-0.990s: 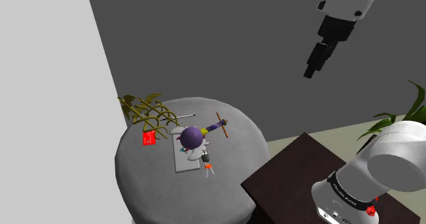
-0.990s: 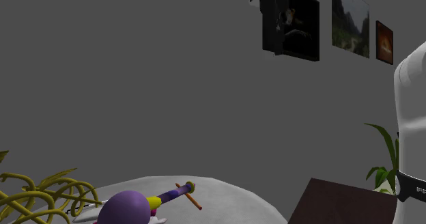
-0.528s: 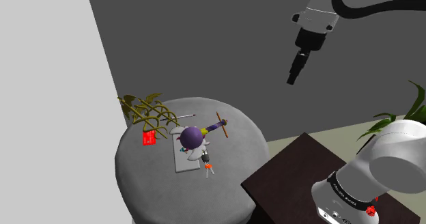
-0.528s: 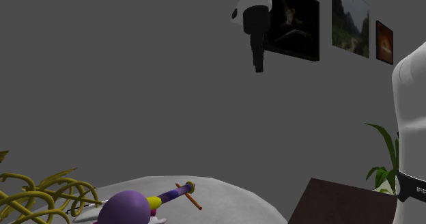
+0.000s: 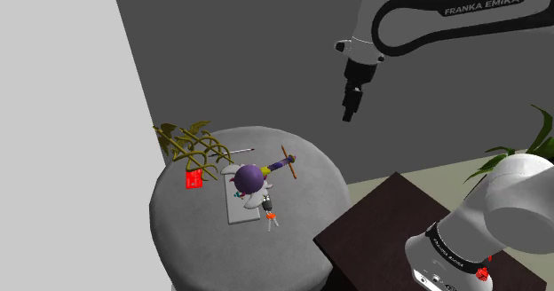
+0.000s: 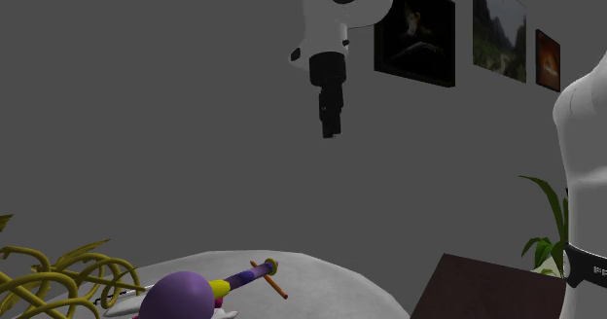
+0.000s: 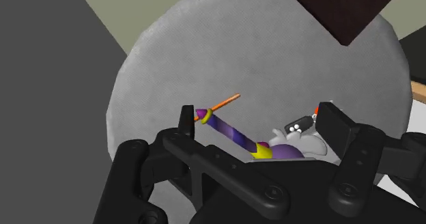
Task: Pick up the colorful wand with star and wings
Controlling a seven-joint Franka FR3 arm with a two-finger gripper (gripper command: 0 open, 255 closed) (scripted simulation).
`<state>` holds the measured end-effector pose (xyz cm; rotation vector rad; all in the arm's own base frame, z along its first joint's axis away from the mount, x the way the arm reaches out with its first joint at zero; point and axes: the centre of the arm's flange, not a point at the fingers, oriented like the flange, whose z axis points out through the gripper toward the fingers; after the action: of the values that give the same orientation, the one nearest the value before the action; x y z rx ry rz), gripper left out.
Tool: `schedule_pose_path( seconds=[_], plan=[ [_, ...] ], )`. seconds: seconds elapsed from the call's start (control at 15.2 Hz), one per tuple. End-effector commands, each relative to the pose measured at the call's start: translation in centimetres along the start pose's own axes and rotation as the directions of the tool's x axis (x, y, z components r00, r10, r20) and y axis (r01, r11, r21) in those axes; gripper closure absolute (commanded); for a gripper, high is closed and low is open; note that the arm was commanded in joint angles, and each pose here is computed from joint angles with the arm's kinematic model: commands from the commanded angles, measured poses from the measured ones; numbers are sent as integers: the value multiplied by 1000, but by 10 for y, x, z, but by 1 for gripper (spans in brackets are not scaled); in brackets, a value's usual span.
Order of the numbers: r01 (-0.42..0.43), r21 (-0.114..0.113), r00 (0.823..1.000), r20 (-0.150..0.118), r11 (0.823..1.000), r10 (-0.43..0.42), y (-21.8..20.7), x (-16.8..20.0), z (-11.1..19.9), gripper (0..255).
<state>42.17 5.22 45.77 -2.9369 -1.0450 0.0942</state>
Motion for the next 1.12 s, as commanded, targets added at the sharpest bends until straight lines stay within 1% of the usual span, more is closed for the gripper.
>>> schedule_pose_path(
  seconds=[0.0, 0.13, 0.26, 0.4, 0.53, 0.66, 0.79, 0.92, 1.06],
  plan=[
    [88, -4, 996, 3, 996, -88, 1, 21, 17, 0],
    [172, -6, 985, 8, 985, -172, 1, 41, 35, 0],
    [255, -9, 967, 12, 967, -255, 1, 62, 52, 0],
    [335, -10, 942, 17, 942, -335, -2, 82, 70, 0],
    [414, -12, 910, 23, 910, -414, -6, 101, 87, 0],
    [489, -13, 872, 28, 872, -489, -11, 120, 105, 0],
    [561, -13, 827, 33, 828, -561, -18, 139, 123, 0],
    [629, -14, 777, 38, 777, -628, -27, 157, 141, 0],
    [693, -13, 721, 44, 721, -691, -37, 174, 159, 0]
  ],
)
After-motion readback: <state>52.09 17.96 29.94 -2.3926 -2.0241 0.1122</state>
